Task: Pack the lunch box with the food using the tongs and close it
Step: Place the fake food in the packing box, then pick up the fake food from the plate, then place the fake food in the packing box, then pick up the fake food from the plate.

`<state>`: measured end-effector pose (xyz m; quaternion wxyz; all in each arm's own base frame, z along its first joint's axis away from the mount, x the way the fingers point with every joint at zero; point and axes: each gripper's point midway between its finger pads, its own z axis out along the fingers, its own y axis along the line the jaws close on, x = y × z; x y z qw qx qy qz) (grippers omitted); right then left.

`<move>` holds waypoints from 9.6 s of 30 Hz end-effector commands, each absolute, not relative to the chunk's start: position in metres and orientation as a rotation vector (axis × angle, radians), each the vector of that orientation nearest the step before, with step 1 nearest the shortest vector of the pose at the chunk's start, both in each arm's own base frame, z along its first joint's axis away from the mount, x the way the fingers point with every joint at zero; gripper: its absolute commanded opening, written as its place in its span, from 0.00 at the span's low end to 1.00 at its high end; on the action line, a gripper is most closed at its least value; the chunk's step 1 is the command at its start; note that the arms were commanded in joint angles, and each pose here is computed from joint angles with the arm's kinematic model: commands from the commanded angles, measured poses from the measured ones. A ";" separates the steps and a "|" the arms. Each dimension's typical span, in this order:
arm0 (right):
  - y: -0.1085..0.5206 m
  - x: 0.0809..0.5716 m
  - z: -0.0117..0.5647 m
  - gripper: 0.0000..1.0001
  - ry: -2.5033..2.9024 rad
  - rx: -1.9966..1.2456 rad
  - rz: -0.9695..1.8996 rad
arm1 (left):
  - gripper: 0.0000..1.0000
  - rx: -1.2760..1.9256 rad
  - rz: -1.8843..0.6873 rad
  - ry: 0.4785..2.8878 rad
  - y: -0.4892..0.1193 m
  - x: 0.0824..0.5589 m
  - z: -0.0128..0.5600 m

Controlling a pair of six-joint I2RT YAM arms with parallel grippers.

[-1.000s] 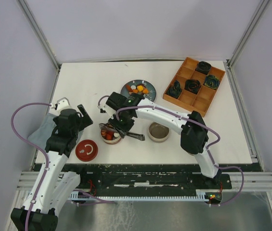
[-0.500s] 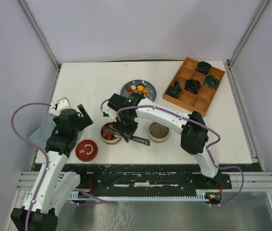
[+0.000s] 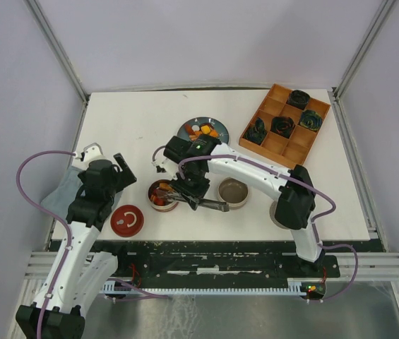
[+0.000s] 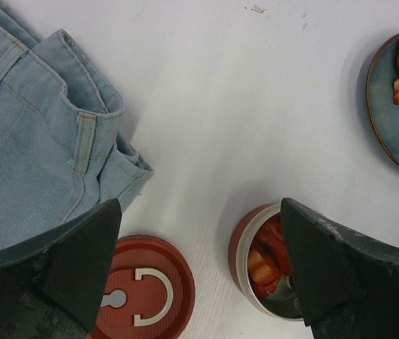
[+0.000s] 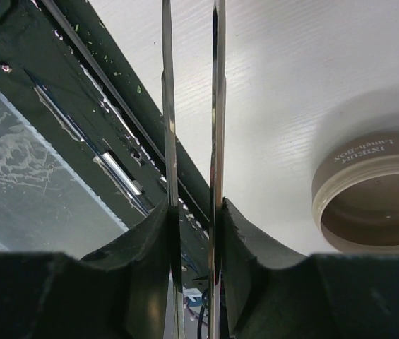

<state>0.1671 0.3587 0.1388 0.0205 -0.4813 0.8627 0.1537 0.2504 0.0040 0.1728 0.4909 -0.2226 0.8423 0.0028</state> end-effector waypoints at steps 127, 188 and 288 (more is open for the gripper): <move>0.277 0.460 0.126 0.45 2.559 -0.600 0.020 | 1.00 -0.531 -0.002 2.022 0.003 0.259 0.178; 0.184 0.193 0.176 0.36 2.795 -0.320 0.494 | 1.00 -0.522 -0.011 2.038 0.000 0.261 0.175; 0.232 0.369 0.203 0.51 2.485 -0.396 0.147 | 1.00 -0.525 -0.013 2.028 0.001 0.260 0.176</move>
